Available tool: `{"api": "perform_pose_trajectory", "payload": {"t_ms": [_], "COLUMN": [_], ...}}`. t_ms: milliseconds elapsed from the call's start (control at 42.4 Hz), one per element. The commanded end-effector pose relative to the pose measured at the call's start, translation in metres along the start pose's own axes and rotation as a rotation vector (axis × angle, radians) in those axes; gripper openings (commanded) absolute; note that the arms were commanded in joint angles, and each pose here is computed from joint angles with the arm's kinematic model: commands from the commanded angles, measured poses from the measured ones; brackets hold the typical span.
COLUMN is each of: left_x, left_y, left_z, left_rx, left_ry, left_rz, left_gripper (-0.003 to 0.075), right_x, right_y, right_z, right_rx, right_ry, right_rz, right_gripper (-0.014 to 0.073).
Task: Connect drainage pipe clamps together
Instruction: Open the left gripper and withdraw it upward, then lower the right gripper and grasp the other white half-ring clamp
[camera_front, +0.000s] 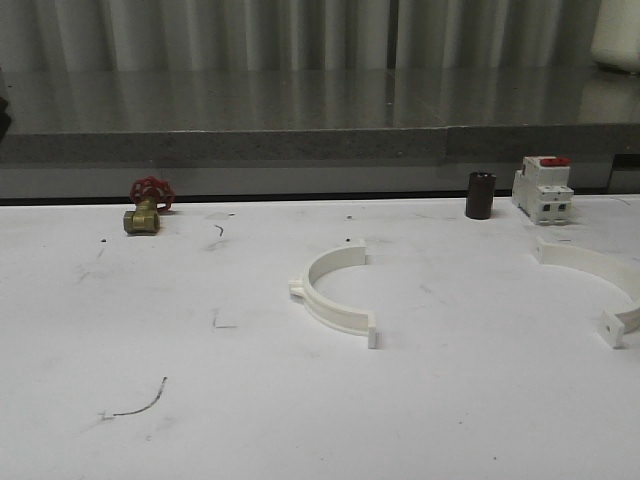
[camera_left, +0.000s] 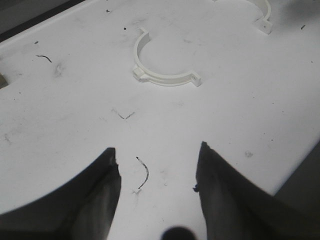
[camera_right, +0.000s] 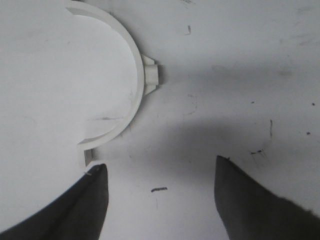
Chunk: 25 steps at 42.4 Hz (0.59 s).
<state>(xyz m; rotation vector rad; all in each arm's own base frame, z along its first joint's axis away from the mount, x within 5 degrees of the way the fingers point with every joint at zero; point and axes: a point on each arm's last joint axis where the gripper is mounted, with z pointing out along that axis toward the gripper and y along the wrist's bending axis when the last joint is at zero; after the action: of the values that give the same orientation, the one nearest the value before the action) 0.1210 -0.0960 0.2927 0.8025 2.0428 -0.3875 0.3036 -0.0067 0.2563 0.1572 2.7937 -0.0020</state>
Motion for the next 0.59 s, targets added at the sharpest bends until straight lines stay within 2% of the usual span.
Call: {"api": "perform_pose_trajectory", "payload": {"t_ms": [0,283,566], "left_x": [-0.014,-0.014,-0.014], "left_y": [0.002,0.002,0.002], "left_z": [-0.005,-0.005,-0.005], "left_rx": [-0.017,-0.017,-0.017], "left_ry": [-0.101,-0.101,-0.101], "left_rz": [-0.006,-0.006,-0.006], "left_gripper": [0.0345,0.0345,0.0345], "right_x": [-0.020,-0.041,-0.049], "right_y": [0.002,0.006,0.007], "right_z": [0.002,0.043,0.072], "right_rx": [-0.026,-0.051,-0.044], "right_ry": [-0.056,-0.037,-0.016], "right_rz": [-0.007,0.006,0.001], "right_gripper": [0.0489,0.0489,0.0489]}}
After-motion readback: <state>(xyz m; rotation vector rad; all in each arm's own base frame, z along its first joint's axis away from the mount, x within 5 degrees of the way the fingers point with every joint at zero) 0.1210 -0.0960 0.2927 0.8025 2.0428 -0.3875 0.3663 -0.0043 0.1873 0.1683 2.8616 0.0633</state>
